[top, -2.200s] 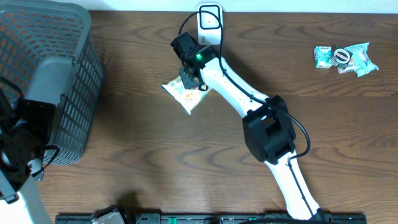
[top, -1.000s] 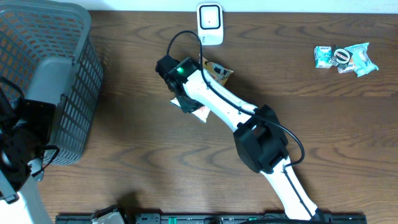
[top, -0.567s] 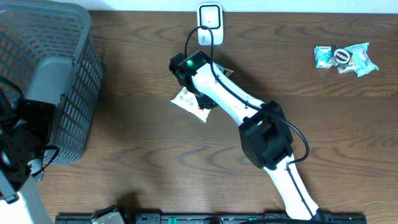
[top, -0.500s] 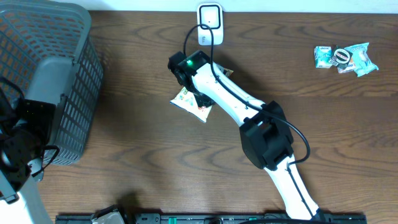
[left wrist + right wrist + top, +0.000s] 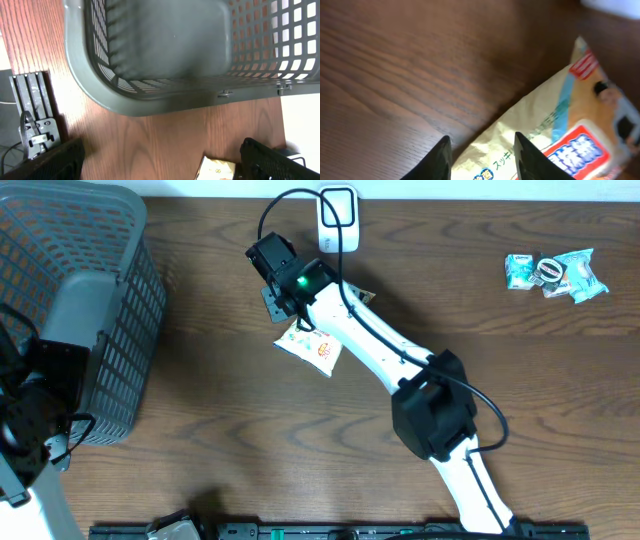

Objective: Scan the item barcode

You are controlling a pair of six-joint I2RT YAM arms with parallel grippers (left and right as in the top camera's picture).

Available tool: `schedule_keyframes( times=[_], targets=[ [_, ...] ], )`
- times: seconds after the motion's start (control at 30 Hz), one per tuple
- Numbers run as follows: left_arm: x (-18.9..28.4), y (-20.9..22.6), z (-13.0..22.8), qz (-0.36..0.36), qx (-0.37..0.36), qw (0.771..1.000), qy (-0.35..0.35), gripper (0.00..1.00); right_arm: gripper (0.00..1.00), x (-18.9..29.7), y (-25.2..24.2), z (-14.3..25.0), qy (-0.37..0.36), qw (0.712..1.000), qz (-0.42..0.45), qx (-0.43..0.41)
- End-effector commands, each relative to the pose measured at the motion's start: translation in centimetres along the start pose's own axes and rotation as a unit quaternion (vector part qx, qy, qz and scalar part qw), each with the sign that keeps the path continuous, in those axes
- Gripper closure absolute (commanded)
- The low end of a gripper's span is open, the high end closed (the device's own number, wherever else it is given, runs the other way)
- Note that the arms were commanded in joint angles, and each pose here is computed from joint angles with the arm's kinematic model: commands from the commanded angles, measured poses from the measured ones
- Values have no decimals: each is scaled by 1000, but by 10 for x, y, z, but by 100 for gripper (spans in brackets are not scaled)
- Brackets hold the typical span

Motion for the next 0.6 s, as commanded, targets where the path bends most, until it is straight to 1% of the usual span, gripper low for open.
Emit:
schedule_keyframes(
  times=[0.0,0.07,0.17,0.3,0.33,0.43,0.57],
  targets=[
    [2,10,3,-21,2,1000,5,2,65,-31,0,31,57,998,10,20],
    [2,10,3,-21,2,1000,5,2,68,-34,-13,45,83,995,43,26],
    [2,10,3,-21,2,1000,5,2,69,-30,-32,58,110,989,96,31],
    [2,10,3,-21,2,1000,5,2,80,-18,-56,80,158,974,154,41],
    [2,10,3,-21,2,1000,5,2,82,-14,-62,85,169,970,171,39],
    [2,10,3,-21,2,1000,5,2,83,0,-82,95,190,955,226,39],
    [2,10,3,-21,2,1000,5,2,80,13,-88,91,183,951,245,45]
  ],
)
Point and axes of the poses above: each gripper's point midway between its finger pads, its own x axis back along the fingers, its own y axis along the line the jaws close on, z = x × y, the point moved 1 cm from there along x, back along the fingers, and after that the axes turned 3 degrees about x, right-handed, at the moved point
